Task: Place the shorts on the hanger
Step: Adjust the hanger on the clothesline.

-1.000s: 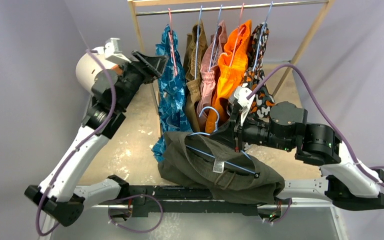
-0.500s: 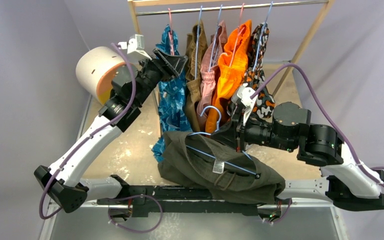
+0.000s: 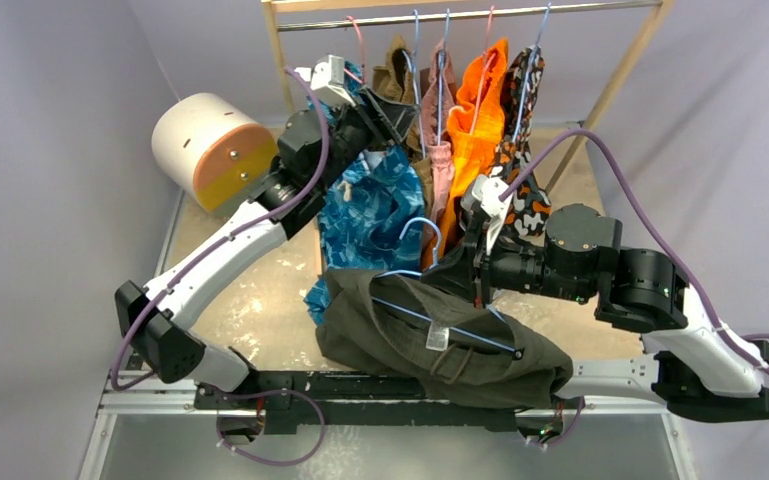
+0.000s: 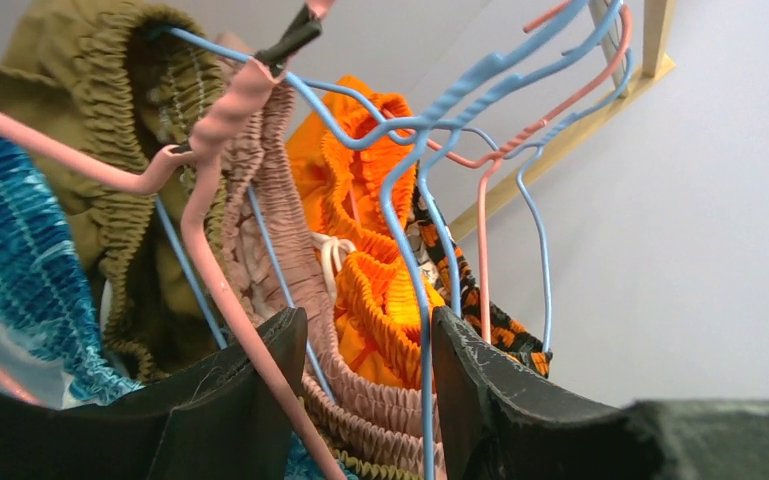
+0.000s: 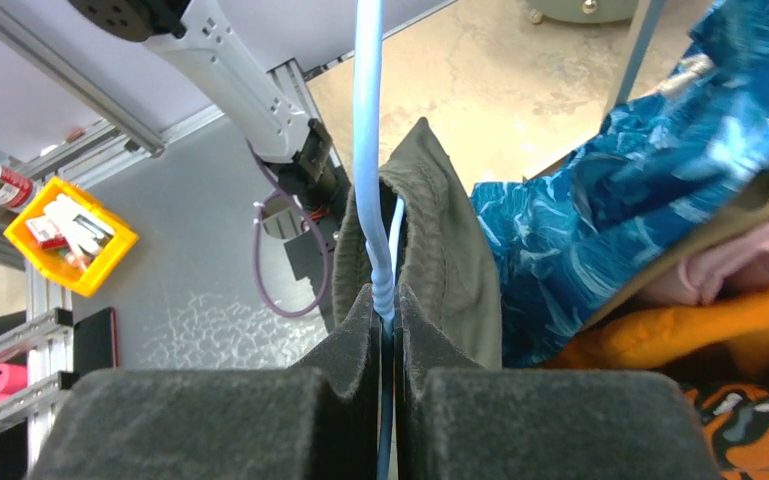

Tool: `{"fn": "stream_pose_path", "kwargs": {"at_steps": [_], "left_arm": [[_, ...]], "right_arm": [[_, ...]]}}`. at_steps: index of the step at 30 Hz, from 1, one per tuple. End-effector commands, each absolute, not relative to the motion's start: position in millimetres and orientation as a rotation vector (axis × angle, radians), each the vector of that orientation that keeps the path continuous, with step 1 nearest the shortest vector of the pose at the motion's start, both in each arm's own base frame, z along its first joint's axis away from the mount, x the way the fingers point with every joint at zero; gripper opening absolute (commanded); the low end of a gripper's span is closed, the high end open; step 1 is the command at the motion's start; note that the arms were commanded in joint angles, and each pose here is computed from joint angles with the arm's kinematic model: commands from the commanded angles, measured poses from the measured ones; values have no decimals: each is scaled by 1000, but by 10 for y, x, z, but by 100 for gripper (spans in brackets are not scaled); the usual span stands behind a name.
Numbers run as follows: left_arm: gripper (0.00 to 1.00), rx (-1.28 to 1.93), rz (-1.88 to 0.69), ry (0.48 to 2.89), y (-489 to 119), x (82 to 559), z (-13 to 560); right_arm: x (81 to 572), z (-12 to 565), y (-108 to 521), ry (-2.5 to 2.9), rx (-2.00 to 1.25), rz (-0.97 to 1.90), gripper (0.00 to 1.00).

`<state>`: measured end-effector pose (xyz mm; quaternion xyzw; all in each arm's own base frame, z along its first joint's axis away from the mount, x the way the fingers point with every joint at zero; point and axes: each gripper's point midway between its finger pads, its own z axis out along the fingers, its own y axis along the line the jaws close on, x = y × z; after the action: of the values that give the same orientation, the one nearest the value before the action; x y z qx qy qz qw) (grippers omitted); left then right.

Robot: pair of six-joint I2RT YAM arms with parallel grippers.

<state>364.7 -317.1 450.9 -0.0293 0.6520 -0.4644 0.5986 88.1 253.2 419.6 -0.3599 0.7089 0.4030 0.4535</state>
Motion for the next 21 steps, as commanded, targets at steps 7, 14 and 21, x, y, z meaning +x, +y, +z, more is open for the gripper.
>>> {"fn": "stream_pose_path", "kwargs": {"at_steps": [7,14,21], "left_arm": [[49,5,-1163,1419,-3570,3604,4780],[63,29,-1097,1436,-3475,3569,4761],[73,33,-968,1443,-2967,3257,4701]], "right_arm": [[785,4458,2504,1653,-924,1052,0],[785,4485,2433,1649,-908,1042,0],[781,4508,2377,1637,-893,1042,0]]}}
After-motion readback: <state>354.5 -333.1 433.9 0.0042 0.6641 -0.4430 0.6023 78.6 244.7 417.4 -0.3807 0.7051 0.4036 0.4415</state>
